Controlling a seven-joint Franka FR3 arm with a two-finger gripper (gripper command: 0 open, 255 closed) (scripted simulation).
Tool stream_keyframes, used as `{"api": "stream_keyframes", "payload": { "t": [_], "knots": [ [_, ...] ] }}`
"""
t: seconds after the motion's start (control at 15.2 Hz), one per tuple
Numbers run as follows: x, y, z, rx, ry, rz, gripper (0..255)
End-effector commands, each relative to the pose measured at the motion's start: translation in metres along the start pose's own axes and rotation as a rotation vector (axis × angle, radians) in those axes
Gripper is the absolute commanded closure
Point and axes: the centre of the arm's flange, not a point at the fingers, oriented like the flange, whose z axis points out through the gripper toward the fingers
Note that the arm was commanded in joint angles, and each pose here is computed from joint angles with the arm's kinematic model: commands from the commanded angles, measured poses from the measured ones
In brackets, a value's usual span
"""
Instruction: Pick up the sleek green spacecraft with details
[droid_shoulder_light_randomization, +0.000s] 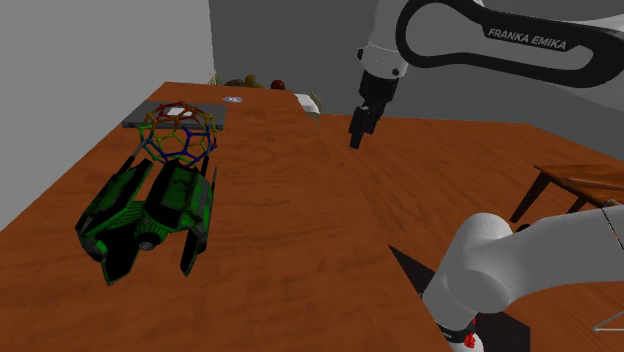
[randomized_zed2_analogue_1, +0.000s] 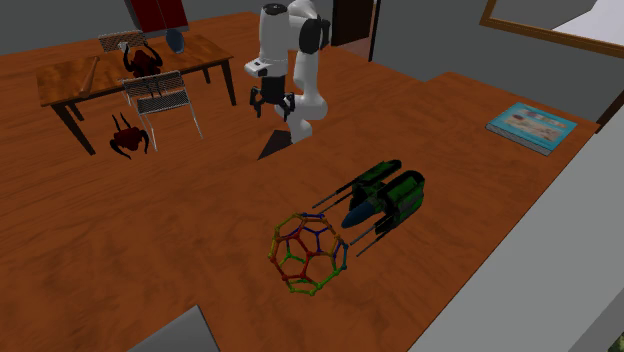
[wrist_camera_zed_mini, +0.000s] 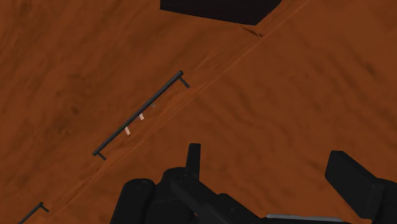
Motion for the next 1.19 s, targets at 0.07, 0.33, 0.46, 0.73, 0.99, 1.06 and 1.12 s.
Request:
{"api": "stream_keyframes", "payload": {
  "t": [0.07, 0.33, 0.46, 0.73, 0.99, 1.06, 1.12],
  "knots": [
    [0.006, -0.011, 0.001, 0.004, -0.003, 0.026, 0],
    [0.032, -0.055, 0.004, 0.022, -0.017, 0.130, 0],
    [0.047, -0.076, 0.005, 0.030, -0.023, 0.182, 0],
    [0.080, -0.115, 0.007, 0.048, -0.036, 0.286, 0],
    [0.116, -0.151, 0.009, 0.065, -0.050, 0.390, 0],
    [0.126, -0.159, 0.010, 0.069, -0.053, 0.416, 0],
    [0.136, -0.168, 0.010, 0.074, -0.056, 0.442, 0]
  ]
}}
